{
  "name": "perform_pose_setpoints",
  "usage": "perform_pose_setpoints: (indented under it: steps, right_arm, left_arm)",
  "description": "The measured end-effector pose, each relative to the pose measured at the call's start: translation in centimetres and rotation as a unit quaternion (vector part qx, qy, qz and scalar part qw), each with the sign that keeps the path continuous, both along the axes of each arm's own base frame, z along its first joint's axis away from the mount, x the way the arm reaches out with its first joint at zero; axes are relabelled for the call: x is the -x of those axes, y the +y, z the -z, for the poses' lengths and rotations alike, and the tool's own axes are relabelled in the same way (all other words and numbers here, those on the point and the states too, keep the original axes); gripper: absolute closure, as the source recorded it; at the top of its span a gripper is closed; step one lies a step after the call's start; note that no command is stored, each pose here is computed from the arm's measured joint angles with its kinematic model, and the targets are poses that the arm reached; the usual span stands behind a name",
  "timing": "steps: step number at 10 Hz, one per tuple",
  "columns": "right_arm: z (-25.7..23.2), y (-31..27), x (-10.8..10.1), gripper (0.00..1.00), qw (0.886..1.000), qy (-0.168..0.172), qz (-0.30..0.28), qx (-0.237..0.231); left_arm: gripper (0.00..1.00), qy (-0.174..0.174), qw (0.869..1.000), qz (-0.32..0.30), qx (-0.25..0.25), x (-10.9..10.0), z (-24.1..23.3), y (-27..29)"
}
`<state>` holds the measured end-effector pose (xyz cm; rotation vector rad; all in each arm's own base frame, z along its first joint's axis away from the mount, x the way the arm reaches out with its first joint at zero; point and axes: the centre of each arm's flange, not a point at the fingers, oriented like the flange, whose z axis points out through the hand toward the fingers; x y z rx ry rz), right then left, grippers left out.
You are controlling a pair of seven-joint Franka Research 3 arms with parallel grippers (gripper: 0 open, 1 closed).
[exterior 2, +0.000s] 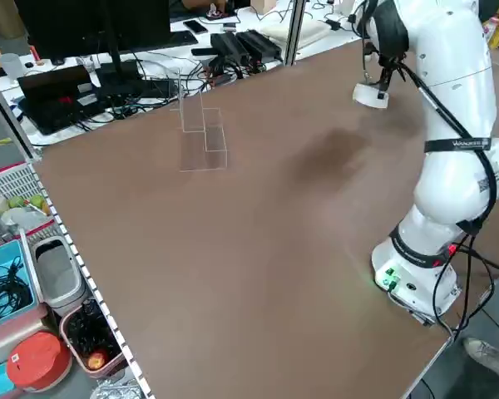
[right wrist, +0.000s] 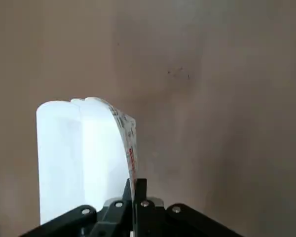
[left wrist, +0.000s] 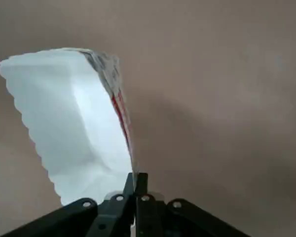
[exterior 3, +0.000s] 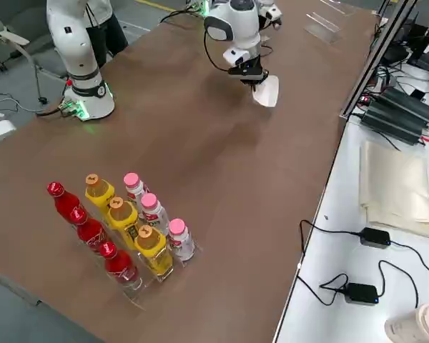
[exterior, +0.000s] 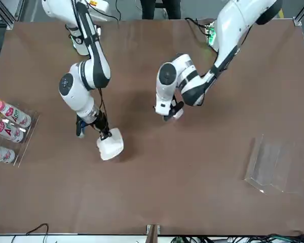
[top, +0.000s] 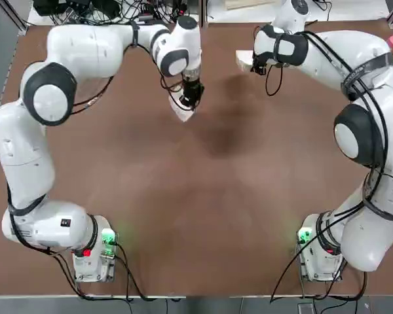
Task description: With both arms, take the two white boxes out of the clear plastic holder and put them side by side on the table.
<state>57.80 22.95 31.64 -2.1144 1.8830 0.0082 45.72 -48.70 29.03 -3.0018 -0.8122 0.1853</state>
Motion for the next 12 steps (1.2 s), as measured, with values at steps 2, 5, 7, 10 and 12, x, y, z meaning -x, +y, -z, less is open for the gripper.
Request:
perform_pose_setpoints:
  steps: [2,5,7,10,12]
  right_arm:
    - [1.9,0.0,-1.5,0.98,0.997,0.008,0.075,0.008]
    - [5.1,1.6,-3.6,0.98,0.991,-0.018,0.133,0.025]
    - [6.1,2.8,-4.7,0.98,0.988,-0.041,0.146,0.028]
    - [6.2,3.7,-6.0,0.98,0.987,-0.052,0.152,0.027]
    - [6.5,3.7,-6.3,0.98,0.986,-0.053,0.156,0.029]
  left_arm:
    - [0.98,-0.012,0.996,0.092,0.009,1.8,0.1,-3.1]
    - [0.98,-0.012,0.975,0.22,0.025,3.5,1.4,-6.5]
    - [0.98,-0.009,0.96,0.279,0.021,2.6,4.4,-7.4]
    - [0.88,0.002,0.956,0.291,0.032,1.9,7.9,-7.2]
    - [0.7,-0.005,0.959,0.281,0.04,0.6,7.6,-6.8]
